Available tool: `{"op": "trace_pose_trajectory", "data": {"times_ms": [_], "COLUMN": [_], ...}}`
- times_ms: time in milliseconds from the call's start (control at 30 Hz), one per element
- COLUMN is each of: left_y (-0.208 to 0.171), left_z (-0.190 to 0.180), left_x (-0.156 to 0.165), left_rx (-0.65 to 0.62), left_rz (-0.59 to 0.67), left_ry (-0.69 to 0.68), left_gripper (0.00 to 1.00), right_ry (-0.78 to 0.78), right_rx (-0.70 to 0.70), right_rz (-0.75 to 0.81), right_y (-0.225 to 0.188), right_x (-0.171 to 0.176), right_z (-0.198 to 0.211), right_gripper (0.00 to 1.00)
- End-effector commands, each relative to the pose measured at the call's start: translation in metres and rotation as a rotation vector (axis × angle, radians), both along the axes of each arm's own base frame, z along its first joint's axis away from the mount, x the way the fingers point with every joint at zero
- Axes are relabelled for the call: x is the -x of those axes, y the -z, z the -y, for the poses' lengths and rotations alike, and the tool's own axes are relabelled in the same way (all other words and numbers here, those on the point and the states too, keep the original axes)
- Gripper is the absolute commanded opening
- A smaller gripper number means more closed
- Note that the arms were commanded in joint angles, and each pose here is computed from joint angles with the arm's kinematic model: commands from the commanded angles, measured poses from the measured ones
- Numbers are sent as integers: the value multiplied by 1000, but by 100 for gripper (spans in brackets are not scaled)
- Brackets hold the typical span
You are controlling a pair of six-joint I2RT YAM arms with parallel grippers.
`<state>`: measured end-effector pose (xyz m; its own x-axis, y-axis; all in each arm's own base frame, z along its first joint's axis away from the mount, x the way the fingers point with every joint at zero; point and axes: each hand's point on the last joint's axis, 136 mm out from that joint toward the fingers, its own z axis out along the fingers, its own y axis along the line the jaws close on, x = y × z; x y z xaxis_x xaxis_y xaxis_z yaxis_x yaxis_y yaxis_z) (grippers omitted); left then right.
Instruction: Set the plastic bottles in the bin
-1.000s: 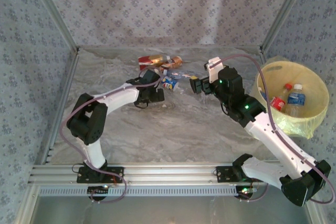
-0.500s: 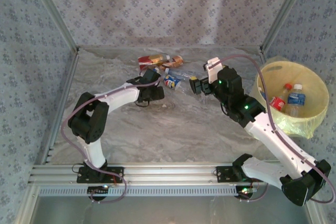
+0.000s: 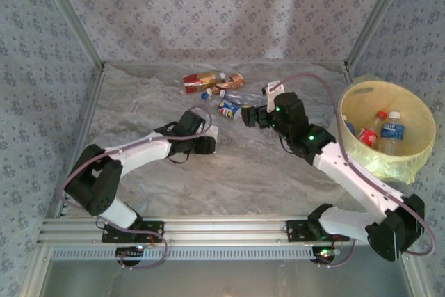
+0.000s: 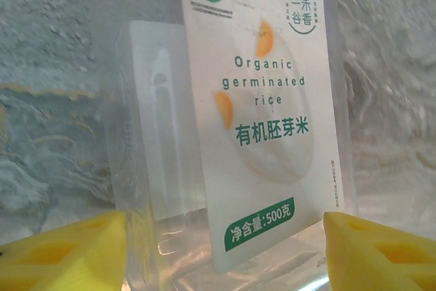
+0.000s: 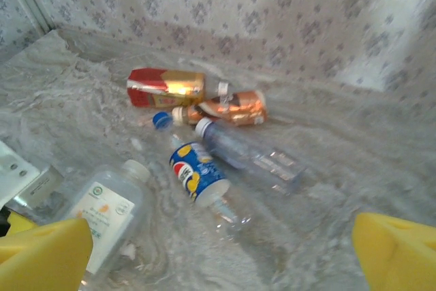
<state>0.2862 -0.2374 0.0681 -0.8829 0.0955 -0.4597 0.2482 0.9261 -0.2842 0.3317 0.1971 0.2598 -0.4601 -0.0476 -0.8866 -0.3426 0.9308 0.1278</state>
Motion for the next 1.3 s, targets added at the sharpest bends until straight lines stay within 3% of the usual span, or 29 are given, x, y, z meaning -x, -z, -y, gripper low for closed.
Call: {"op": "trace_pose_trajectory", "data": {"times_ms": [0, 167, 333, 533, 667, 900, 1067, 1167, 1267], "left_y": [-3, 11, 16, -5, -16, -20, -28, -45, -67], "left_z": [12, 31, 59, 80, 97, 126, 117, 97, 66], "left_x": [16, 34, 53, 61, 73, 98, 90, 72, 48], "left_rx": [34, -4, -4, 63, 117, 139, 141, 221, 289], "left_rz": [32, 32, 15, 28, 22, -23, 23, 77, 167], "left_ry": [125, 262, 402, 466, 525, 668, 621, 502, 324], "left_gripper": [70, 72, 77, 85, 91, 91, 92, 97, 98], "right_ry": [97, 270, 397, 554, 566, 541, 439, 271, 230], "right_rx": [-216, -347, -324, -292, -269, -272, -256, -149, -50], "right_rz": [-146, -303, -411, -510, -555, -617, -638, -635, -651], "right_y": [28, 73, 110, 139, 147, 160, 162, 157, 158], "right_x": [-4, -7, 2, 18, 28, 39, 42, 42, 43], "right_z": [-14, -19, -17, 2, 7, 3, -8, -22, -21], "right_gripper": [100, 100, 100, 100, 100, 100, 100, 100, 100]}}
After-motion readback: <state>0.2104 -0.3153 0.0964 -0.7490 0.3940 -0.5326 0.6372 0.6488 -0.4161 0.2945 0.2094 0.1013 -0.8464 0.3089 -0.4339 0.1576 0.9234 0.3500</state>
